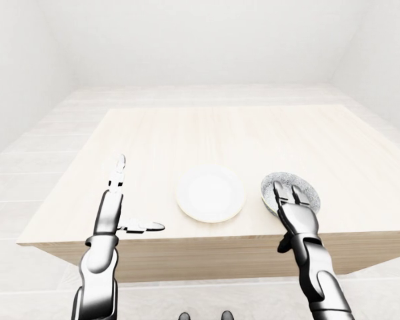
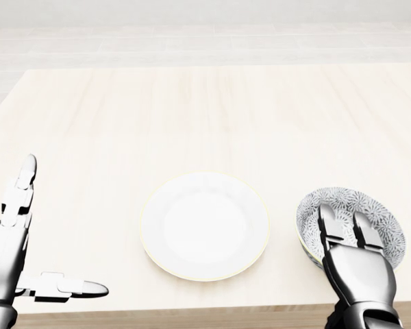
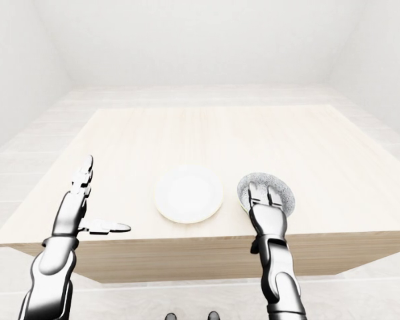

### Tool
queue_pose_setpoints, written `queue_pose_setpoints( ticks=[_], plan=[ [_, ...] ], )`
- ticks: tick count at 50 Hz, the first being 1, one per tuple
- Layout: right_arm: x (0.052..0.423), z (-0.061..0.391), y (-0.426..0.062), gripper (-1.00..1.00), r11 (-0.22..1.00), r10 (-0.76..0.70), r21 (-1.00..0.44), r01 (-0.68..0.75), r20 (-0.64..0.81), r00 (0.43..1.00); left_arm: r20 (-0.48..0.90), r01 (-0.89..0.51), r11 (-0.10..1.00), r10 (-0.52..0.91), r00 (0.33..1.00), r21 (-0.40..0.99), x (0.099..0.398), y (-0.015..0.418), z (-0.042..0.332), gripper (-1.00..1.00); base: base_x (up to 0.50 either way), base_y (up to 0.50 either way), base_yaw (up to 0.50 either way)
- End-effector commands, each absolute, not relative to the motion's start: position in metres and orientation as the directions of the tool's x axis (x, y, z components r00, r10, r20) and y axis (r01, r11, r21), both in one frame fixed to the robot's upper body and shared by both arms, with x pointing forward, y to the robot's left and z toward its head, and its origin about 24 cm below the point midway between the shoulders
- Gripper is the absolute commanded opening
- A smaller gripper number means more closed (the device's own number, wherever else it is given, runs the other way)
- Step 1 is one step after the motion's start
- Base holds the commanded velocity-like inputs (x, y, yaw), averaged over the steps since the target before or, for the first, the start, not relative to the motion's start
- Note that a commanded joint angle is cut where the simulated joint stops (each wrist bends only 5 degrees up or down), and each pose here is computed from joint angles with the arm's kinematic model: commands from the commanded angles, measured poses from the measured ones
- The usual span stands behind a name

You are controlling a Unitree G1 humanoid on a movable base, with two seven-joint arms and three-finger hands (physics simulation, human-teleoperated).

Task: Put the bowl on the plate.

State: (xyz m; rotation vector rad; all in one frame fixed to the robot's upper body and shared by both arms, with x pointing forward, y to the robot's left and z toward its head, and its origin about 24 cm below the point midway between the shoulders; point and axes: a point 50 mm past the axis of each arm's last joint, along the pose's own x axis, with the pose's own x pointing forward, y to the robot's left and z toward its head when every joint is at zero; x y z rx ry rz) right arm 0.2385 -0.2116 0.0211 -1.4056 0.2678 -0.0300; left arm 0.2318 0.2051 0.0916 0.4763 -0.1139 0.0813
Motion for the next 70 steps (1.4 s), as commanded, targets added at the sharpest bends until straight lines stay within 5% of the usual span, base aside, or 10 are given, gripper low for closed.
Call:
queue_pose_setpoints(
  ticks=[1, 26, 30, 32, 59, 64, 70],
  plan=[
    [0.238, 0.017, -0.213, 1.0, 0.171, -0.18, -0.975, -0.143, -0.174, 0.968, 0.129, -0.105, 0.884, 0.052, 0.99, 0.455, 0.231, 0.205, 0.091, 1.0, 0.0, 0.0, 0.0],
    [0.239, 0.026, -0.214, 1.0, 0.168, -0.182, -0.979, -0.116, -0.146, 0.972, 0.13, -0.106, 0.883, 0.052, 0.99, 0.457, 0.231, 0.205, 0.092, 1.0, 0.0, 0.0, 0.0],
    [0.238, 0.027, -0.214, 0.51, 0.168, -0.183, -0.979, -0.113, -0.143, 0.973, 0.132, -0.109, 0.883, 0.054, 0.99, 0.457, 0.231, 0.205, 0.093, 1.0, 0.0, 0.0, 0.0],
    [0.238, 0.027, -0.214, 0.41, 0.167, -0.183, -0.98, -0.112, -0.143, 0.973, 0.133, -0.109, 0.882, 0.054, 0.99, 0.458, 0.231, 0.205, 0.093, 1.0, 0.0, 0.0, 0.0],
    [0.237, 0.032, -0.217, 0.29, 0.159, -0.196, -0.984, -0.08, -0.111, 0.974, 0.133, -0.117, 0.878, 0.061, 0.989, 0.465, 0.23, 0.207, 0.087, 1.0, 0.0, 0.0, 0.0],
    [0.237, 0.036, -0.216, -0.03, 0.162, -0.193, -0.984, -0.081, -0.112, 0.975, 0.132, -0.12, 0.879, 0.066, 0.989, 0.462, 0.23, 0.209, 0.088, 1.0, 0.0, 0.0, 0.0],
    [0.236, 0.034, -0.215, -0.06, 0.163, -0.192, -0.983, -0.085, -0.116, 0.975, 0.129, -0.122, 0.879, 0.069, 0.989, 0.461, 0.23, 0.211, 0.086, 1.0, 0.0, 0.0, 0.0]
  ],
)
